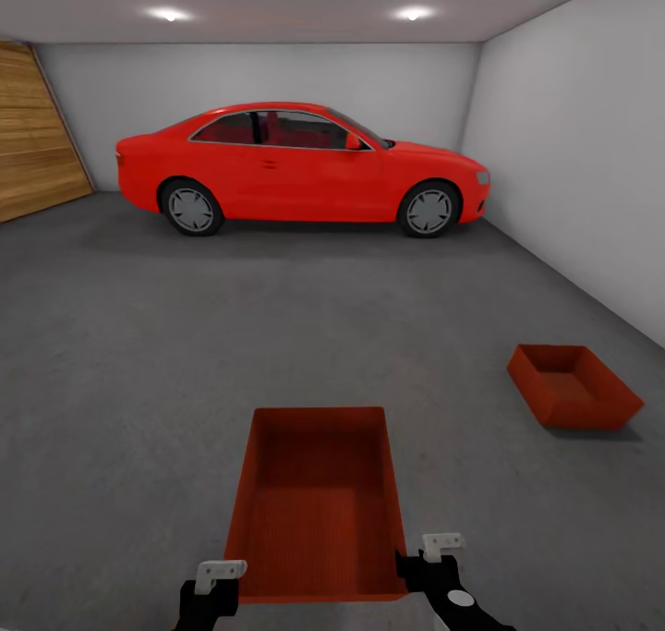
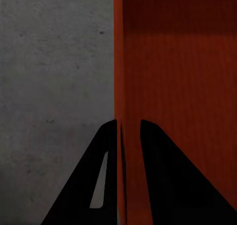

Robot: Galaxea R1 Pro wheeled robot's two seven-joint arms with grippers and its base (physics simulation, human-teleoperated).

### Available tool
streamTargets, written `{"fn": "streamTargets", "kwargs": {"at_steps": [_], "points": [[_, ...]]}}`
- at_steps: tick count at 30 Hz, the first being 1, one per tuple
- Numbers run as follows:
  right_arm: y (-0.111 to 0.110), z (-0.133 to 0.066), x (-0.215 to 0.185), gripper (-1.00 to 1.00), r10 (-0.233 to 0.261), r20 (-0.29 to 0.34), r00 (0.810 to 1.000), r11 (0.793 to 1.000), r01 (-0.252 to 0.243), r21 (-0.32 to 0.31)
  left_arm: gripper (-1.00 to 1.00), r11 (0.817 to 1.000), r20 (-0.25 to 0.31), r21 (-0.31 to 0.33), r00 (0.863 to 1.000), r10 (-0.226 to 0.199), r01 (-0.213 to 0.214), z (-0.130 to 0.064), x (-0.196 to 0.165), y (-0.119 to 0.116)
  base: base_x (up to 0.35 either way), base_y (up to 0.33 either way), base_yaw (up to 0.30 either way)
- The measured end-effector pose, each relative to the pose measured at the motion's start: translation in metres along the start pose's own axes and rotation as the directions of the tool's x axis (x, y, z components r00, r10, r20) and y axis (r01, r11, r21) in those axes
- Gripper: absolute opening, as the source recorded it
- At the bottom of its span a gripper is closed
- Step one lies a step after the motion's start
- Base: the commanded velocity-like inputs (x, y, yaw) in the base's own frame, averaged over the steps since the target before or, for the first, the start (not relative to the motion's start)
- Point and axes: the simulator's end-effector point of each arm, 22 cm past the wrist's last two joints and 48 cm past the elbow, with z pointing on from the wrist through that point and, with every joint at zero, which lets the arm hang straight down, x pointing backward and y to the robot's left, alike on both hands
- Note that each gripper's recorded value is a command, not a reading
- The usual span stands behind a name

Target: Move the two storage containers from the living room to the garage. In the garage, place one container on the floor and stack the other container on top of it (either order is fine).

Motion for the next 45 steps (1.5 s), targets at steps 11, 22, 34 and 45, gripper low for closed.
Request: {"fn": "streamTargets", "kwargs": {"at_steps": [11,22,34,45], "points": [[-0.0001,0.0002,0.0001,-1.00,0.000,0.000,1.000,1.000,0.000,0.000,-1.00,1.000,-0.001,0.000,1.000,0.000,0.000,0.0002,0.0002,-0.0001,0.086,0.000,0.000],[0.0000,0.0000,0.0000,-1.00,0.000,0.000,1.000,1.000,0.000,0.000,-1.00,1.000,0.000,0.000,1.000,0.000,0.000,0.0000,0.0001,-0.0001,0.159,0.000,0.000],[-0.0001,-0.0001,0.0000,-1.00,0.000,0.000,1.000,1.000,0.000,0.000,-1.00,1.000,0.000,0.000,1.000,0.000,0.000,-0.0001,0.0001,-0.0001,0.117,0.000,0.000],[0.0000,0.0002,0.0000,-1.00,0.000,0.000,1.000,1.000,0.000,0.000,-1.00,1.000,0.000,0.000,1.000,0.000,0.000,0.0001,0.0000,-0.0001,0.191,0.000,0.000]]}}
